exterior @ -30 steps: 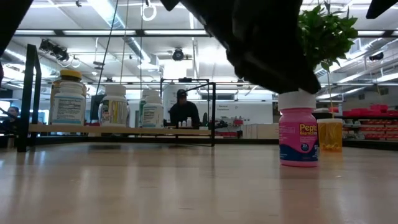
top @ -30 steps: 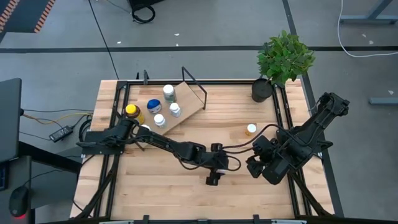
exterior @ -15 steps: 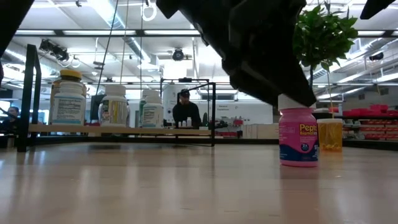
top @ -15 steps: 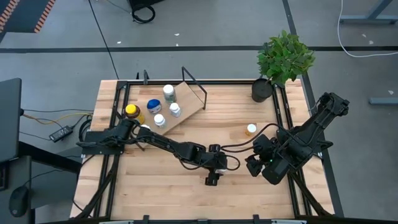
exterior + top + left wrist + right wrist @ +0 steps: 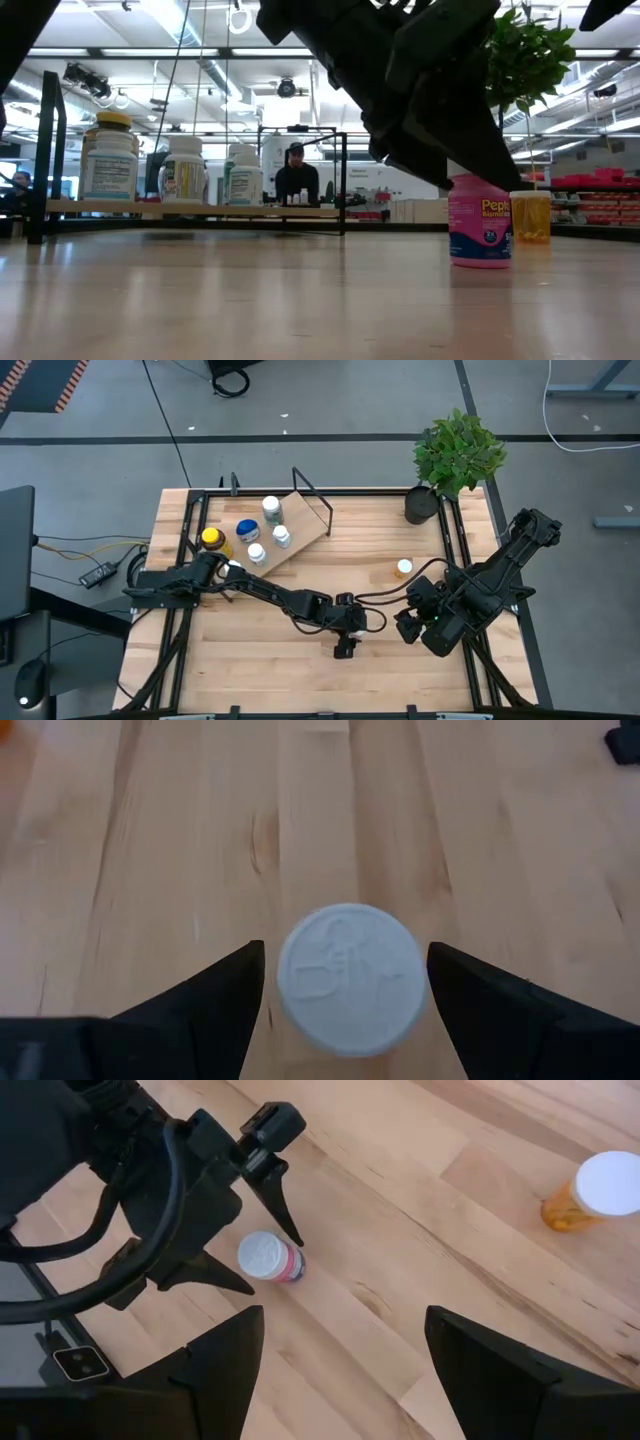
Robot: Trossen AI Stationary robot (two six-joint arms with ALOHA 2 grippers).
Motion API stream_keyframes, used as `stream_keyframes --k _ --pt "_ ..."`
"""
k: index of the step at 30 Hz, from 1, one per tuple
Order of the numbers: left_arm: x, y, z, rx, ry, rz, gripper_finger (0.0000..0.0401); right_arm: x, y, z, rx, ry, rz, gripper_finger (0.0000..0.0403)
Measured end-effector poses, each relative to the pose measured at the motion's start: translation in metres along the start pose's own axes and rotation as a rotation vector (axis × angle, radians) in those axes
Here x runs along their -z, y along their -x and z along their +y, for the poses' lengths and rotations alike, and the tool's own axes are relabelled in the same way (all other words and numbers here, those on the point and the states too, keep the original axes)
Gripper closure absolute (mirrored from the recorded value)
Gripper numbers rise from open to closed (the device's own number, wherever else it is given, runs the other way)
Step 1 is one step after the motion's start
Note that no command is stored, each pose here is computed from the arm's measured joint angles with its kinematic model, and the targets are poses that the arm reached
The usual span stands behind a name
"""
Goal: Pick and place medicine bottles onto shelf by color
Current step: Put the pink medicine bottle on the shelf
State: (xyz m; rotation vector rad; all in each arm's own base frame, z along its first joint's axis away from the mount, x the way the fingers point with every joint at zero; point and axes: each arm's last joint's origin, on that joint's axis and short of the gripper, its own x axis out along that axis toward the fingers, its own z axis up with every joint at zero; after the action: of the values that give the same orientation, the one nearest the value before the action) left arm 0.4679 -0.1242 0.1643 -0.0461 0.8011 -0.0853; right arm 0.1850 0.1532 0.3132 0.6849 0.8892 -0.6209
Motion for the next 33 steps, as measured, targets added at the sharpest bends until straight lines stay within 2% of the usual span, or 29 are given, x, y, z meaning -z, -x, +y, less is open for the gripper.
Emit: stream_keyframes --k 6,15,22,26,33 --pt "0.0 0.0 0.0 0.0 0.0 -0.001 0.0129 0.0 0.0 0.0 0.0 0.001 0.001 0.0118" --pt "0.0 0.0 0.0 0.006 0.031 0.0 0.0222 0.0 0.0 0.0 0.0 0.0 0.002 0.0118" --pt "0.0 0.003 0.0 0.024 0.03 0.019 0.022 0.0 0.0 0.0 0.0 0.001 0.002 0.0118" --pt "-0.004 0.015 0.014 -0.003 0.038 0.066 0.0197 0.0 0.0 0.0 0.001 0.001 -0.001 0.0118" --pt "-0.018 0.052 0.062 -0.086 0.036 0.13 0.0227 -0.001 0.0 -0.001 0.004 -0.017 -0.04 0.0118"
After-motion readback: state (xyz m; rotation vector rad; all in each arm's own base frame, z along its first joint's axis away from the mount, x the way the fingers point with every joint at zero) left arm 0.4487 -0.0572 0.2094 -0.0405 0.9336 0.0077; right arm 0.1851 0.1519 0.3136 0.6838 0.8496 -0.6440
